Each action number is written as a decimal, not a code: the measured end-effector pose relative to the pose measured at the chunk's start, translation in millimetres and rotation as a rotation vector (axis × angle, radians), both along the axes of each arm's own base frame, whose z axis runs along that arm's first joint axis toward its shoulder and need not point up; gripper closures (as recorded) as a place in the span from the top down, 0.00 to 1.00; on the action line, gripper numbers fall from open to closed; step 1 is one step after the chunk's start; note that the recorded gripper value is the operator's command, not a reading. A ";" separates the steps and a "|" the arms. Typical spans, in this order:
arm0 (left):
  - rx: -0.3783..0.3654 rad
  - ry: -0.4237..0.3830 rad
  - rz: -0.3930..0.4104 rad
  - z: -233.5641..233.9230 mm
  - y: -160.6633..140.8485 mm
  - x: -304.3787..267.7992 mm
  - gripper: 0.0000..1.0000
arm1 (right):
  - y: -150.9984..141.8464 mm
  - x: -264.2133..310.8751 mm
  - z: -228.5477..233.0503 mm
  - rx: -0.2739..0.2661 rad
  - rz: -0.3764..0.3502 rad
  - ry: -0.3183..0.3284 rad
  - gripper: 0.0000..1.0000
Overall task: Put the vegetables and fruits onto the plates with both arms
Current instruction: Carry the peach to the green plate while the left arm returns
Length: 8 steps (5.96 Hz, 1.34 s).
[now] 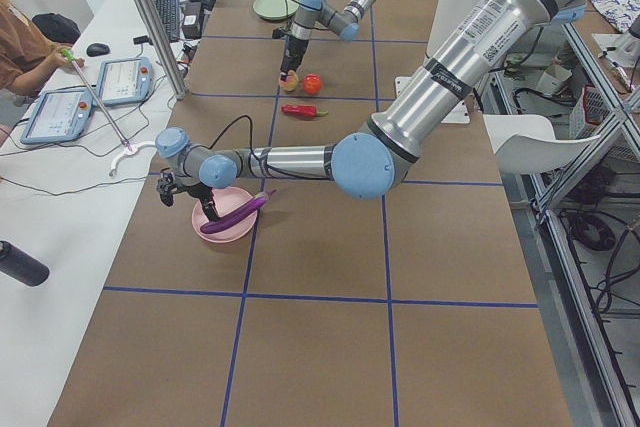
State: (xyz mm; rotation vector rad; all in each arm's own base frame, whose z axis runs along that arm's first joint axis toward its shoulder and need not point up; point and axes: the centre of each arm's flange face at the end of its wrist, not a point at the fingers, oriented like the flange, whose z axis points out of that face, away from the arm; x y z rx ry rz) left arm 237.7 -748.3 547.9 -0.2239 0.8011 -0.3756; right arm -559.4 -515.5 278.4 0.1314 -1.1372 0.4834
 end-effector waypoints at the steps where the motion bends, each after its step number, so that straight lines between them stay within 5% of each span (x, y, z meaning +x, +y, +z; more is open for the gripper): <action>1: 0.015 0.016 -0.019 -25.1 -1.9 3.3 1.00 | 0.3 -0.1 -0.9 -0.016 0.008 -0.008 0.00; 3: 0.028 0.086 -0.057 -108.7 19.3 56.2 1.00 | -15.0 27.2 -16.5 -0.019 0.030 -0.044 0.00; 5: 0.008 0.142 -0.068 -194.6 76.5 153.5 1.00 | -74.0 119.8 4.9 -0.028 0.033 -0.039 0.00; 8: 0.067 0.180 -0.055 -274.9 155.9 236.9 1.00 | -153.1 304.3 143.7 0.015 -0.012 0.210 0.00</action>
